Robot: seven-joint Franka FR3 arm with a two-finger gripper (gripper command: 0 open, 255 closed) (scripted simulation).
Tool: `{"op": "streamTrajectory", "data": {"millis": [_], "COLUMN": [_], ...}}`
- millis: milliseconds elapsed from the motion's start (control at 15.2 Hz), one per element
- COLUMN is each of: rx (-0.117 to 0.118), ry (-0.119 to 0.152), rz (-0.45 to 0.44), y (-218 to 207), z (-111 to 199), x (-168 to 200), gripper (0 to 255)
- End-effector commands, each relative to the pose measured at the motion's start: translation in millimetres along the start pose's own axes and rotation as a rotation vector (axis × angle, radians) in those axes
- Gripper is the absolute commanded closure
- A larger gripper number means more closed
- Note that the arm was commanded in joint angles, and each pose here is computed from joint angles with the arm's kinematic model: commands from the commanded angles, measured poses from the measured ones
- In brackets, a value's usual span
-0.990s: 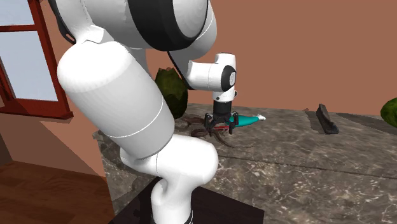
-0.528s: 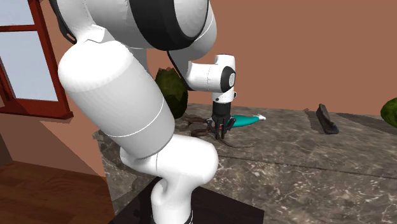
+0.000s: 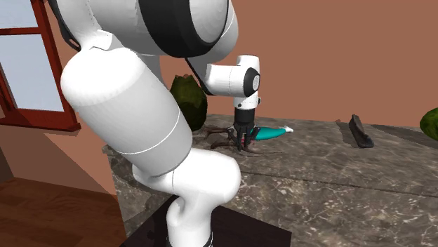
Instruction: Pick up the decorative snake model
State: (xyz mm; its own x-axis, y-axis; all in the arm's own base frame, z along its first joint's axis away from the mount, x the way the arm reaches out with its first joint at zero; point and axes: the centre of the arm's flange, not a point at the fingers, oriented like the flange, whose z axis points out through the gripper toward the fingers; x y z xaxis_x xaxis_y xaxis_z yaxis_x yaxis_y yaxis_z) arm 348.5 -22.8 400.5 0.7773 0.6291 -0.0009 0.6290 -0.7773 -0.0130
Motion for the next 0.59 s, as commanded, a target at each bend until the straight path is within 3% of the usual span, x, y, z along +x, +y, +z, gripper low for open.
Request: {"op": "streamTrajectory", "data": {"millis": [0,528], "rx": [0.000,0.000], "ry": [0.000,0.000], "rz": [0.000,0.000], "y": [0.1,-0.5], "z": [-11.4,-53.6], "x": [-1.1,-1.1], "gripper": [255,255]}}
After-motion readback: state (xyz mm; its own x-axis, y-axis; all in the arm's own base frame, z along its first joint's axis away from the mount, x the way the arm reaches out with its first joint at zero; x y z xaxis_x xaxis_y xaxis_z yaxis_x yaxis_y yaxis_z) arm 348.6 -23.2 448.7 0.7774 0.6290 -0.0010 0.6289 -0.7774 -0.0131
